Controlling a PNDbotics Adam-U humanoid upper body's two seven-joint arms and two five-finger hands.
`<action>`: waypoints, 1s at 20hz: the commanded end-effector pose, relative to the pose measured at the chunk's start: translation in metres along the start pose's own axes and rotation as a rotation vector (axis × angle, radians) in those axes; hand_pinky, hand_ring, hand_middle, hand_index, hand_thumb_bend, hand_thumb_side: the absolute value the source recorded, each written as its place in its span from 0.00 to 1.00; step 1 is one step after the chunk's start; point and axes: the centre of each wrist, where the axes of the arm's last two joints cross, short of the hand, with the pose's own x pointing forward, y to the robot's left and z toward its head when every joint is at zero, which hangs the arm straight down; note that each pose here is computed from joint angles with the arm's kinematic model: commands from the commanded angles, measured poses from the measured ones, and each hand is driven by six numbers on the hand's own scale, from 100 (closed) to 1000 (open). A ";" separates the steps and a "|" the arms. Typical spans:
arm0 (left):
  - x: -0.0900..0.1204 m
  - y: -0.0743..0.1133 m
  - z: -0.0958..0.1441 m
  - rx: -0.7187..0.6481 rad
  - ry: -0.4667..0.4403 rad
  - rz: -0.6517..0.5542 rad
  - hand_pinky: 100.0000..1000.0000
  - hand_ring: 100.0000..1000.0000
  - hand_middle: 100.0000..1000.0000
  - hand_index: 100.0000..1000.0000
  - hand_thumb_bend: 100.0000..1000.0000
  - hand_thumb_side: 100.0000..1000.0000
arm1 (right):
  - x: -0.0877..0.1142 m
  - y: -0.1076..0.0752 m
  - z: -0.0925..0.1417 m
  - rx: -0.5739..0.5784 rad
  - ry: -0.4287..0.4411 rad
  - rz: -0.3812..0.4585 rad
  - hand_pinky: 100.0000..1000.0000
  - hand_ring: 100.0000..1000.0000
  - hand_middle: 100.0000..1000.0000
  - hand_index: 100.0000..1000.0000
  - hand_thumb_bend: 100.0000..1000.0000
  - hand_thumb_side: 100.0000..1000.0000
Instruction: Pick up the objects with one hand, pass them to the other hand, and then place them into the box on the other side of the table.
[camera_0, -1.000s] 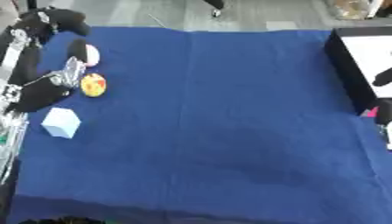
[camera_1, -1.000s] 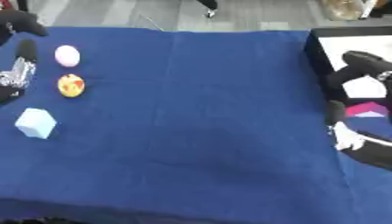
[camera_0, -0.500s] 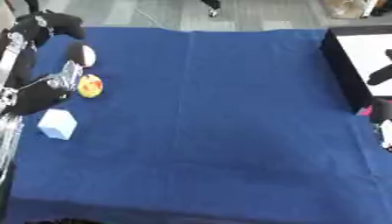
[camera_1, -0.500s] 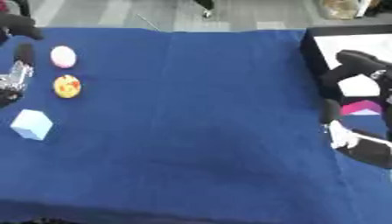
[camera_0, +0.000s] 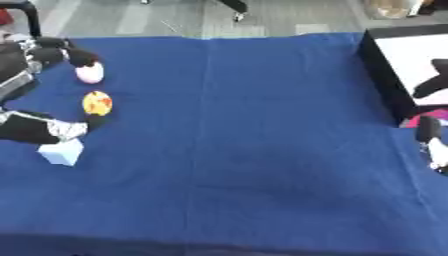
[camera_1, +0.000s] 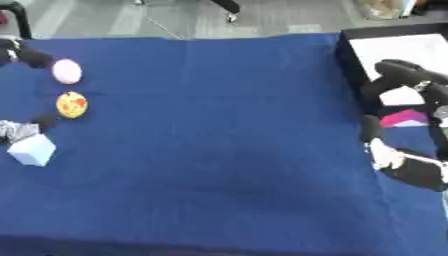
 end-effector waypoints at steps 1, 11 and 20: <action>-0.020 0.004 0.010 -0.205 0.061 -0.112 0.80 0.66 0.64 0.84 0.46 0.26 | -0.001 -0.007 -0.002 0.027 -0.014 0.021 0.84 0.52 0.55 0.87 0.00 0.37; -0.069 -0.028 0.022 -0.414 0.251 -0.096 0.80 0.65 0.63 0.82 0.44 0.08 | -0.001 -0.006 0.001 0.034 -0.009 0.021 0.84 0.52 0.55 0.87 0.00 0.38; -0.092 -0.047 0.017 -0.477 0.310 -0.039 0.79 0.65 0.64 0.83 0.39 0.13 | -0.001 -0.005 0.001 0.039 -0.012 0.015 0.85 0.52 0.54 0.87 0.00 0.40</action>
